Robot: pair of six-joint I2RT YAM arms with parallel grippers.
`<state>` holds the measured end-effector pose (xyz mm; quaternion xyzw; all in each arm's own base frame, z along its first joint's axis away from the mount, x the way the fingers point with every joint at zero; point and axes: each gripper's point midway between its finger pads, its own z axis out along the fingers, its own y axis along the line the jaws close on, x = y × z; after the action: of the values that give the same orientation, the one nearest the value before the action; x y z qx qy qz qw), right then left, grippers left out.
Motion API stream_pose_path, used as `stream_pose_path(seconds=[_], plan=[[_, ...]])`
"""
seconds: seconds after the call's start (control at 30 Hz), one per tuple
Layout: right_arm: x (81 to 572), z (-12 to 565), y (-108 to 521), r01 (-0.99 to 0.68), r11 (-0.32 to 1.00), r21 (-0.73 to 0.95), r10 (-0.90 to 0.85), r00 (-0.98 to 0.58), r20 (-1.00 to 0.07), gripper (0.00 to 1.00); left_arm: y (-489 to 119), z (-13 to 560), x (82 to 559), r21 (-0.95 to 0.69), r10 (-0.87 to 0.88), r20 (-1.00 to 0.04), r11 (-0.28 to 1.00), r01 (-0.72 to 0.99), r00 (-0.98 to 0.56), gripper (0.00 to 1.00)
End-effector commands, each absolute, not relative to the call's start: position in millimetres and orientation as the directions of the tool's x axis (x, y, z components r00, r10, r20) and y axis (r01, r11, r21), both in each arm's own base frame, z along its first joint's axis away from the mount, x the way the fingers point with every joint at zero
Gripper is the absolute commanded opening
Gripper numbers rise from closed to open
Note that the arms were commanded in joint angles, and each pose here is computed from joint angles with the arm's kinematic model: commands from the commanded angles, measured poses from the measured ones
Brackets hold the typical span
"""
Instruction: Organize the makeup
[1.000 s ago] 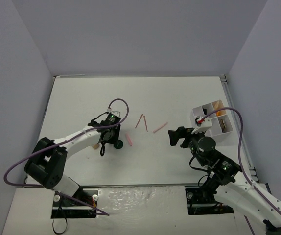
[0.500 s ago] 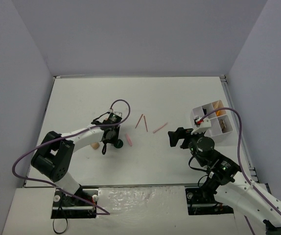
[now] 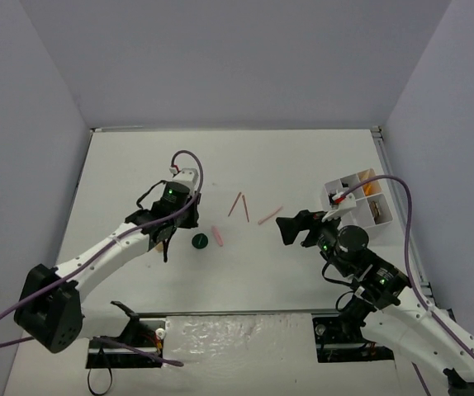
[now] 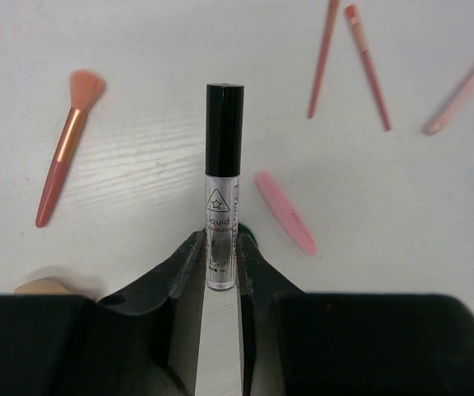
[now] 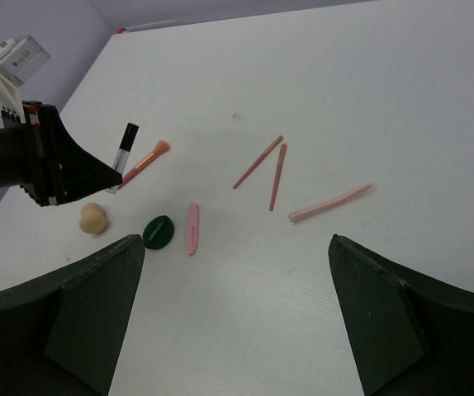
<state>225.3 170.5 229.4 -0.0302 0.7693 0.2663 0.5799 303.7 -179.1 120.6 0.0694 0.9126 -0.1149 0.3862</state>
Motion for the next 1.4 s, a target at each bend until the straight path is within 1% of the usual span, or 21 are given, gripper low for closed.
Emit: stream_pose_path(seconds=[0.0, 0.07, 0.2, 0.3, 0.5, 0.6, 1.0, 1.1, 1.17, 1.23, 1.3, 1.33, 1.37], plan=[[229, 299, 202, -0.488, 0.735, 0.471, 0.395, -0.256, -0.882, 0.91, -221, 196, 305, -0.301, -0.070, -0.846, 0.880, 0.366, -0.528, 0.00], [228, 308, 215, -0.532, 0.696, 0.483, 0.405, -0.265, -0.875, 0.91, -242, 226, 297, -0.327, -0.102, -0.886, 0.830, 0.452, -0.452, 0.00], [229, 327, 245, -0.614, 0.604, 0.508, 0.425, -0.291, -0.857, 0.90, -285, 269, 261, -0.337, -0.133, -0.927, 0.708, 0.621, -0.352, 0.00], [230, 337, 257, -0.637, 0.577, 0.511, 0.429, -0.296, -0.853, 0.89, -302, 298, 245, -0.333, -0.177, -0.941, 0.639, 0.693, -0.288, 0.00], [236, 345, 272, -0.658, 0.544, 0.520, 0.437, -0.307, -0.845, 0.83, -321, 316, 228, -0.299, -0.169, -0.954, 0.589, 0.751, -0.248, 0.00], [239, 344, 276, -0.660, 0.542, 0.521, 0.438, -0.308, -0.845, 0.77, -328, 319, 223, -0.293, -0.159, -0.956, 0.571, 0.767, -0.247, 0.00], [246, 319, 282, -0.628, 0.566, 0.534, 0.401, -0.356, -0.844, 0.43, -332, 323, 219, -0.284, -0.159, -0.959, 0.568, 0.772, -0.236, 0.00], [245, 312, 283, -0.624, 0.566, 0.539, 0.391, -0.372, -0.842, 0.35, -331, 323, 222, -0.284, -0.156, -0.959, 0.581, 0.763, -0.238, 0.00], [244, 309, 285, -0.626, 0.560, 0.543, 0.387, -0.382, -0.839, 0.32, -332, 323, 222, -0.283, -0.152, -0.959, 0.581, 0.763, -0.239, 0.00], [243, 303, 285, -0.623, 0.565, 0.542, 0.379, -0.387, -0.840, 0.23, -332, 322, 222, -0.282, -0.151, -0.959, 0.581, 0.763, -0.240, 0.00], [244, 300, 284, -0.619, 0.572, 0.538, 0.375, -0.386, -0.843, 0.09, -332, 321, 222, -0.282, -0.148, -0.959, 0.583, 0.762, -0.242, 0.00], [244, 300, 283, -0.616, 0.577, 0.536, 0.375, -0.383, -0.844, 0.03, -332, 321, 222, -0.280, -0.146, -0.960, 0.584, 0.762, -0.241, 0.00], [244, 302, 283, -0.618, 0.579, 0.532, 0.373, -0.379, -0.847, 0.01, -331, 321, 222, -0.279, -0.144, -0.960, 0.585, 0.762, -0.241, 0.00]])
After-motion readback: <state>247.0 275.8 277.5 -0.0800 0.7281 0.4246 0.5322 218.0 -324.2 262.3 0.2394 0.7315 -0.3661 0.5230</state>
